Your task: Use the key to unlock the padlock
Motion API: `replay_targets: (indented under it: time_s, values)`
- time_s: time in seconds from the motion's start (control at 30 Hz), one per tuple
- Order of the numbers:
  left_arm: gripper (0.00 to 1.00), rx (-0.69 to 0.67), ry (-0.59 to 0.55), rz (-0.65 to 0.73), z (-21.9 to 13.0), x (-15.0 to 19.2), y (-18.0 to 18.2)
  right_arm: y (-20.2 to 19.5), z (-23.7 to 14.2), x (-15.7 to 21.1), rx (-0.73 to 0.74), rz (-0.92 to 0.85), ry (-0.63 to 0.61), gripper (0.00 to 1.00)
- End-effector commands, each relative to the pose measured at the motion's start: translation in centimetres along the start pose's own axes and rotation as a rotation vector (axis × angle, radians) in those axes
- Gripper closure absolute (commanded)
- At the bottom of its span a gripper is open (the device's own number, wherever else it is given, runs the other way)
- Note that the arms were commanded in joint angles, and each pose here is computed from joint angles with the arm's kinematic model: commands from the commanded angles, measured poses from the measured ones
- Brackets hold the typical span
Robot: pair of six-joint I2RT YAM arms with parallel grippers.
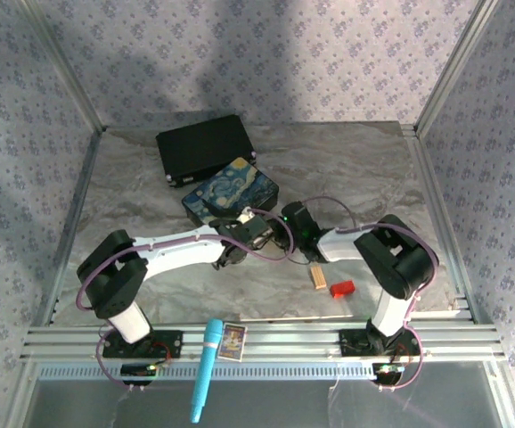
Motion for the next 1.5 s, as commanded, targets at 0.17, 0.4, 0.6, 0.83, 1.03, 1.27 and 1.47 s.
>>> replay_targets:
  time_s: [0.17, 0.4, 0.6, 0.83, 1.03, 1.27, 1.47]
  values:
    - [0.5, -0.064, 0.141, 0.006, 0.9, 2.9, 1.4, -8.6, -3.1, 5.5, 0.456, -0.164, 0.583, 0.85]
    - [0.38, -0.098, 0.099, -0.047, 0.6, 2.6, 2.4, -9.8, -5.6, 4.8, 0.634, -0.299, 0.726, 0.81]
    - [0.3, -0.15, 0.077, -0.095, 0.6, 2.6, 3.7, -9.8, -8.0, 3.3, 0.735, -0.343, 0.699, 0.76]
    - [0.21, -0.184, 0.072, -0.126, 1.1, 2.5, 4.9, -9.8, -9.9, 3.0, 0.839, -0.4, 0.736, 0.65]
    - [0.14, -0.215, 0.099, -0.173, 1.8, 2.5, 6.1, -8.7, -9.0, 3.4, 0.741, -0.389, 0.705, 0.52]
    - [0.13, -0.266, 0.143, -0.239, 2.7, 3.0, 8.2, -6.9, -8.7, 2.9, 0.635, -0.389, 0.638, 0.47]
    - [0.13, -0.258, 0.149, -0.294, 3.2, 3.1, 9.6, -5.9, -9.0, 2.3, 0.536, -0.386, 0.569, 0.47]
Point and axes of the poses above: each hand's point on the last joint's axis, 136 mm out from that joint toward the fingers, its own z axis out along the fingers, its own y axis along the line the jaws close on, x = y × z, the point moved 6 cm from there along -z, back along the fingers, and after that the axes turned 14 degrees about -z, right-handed, at the moved point
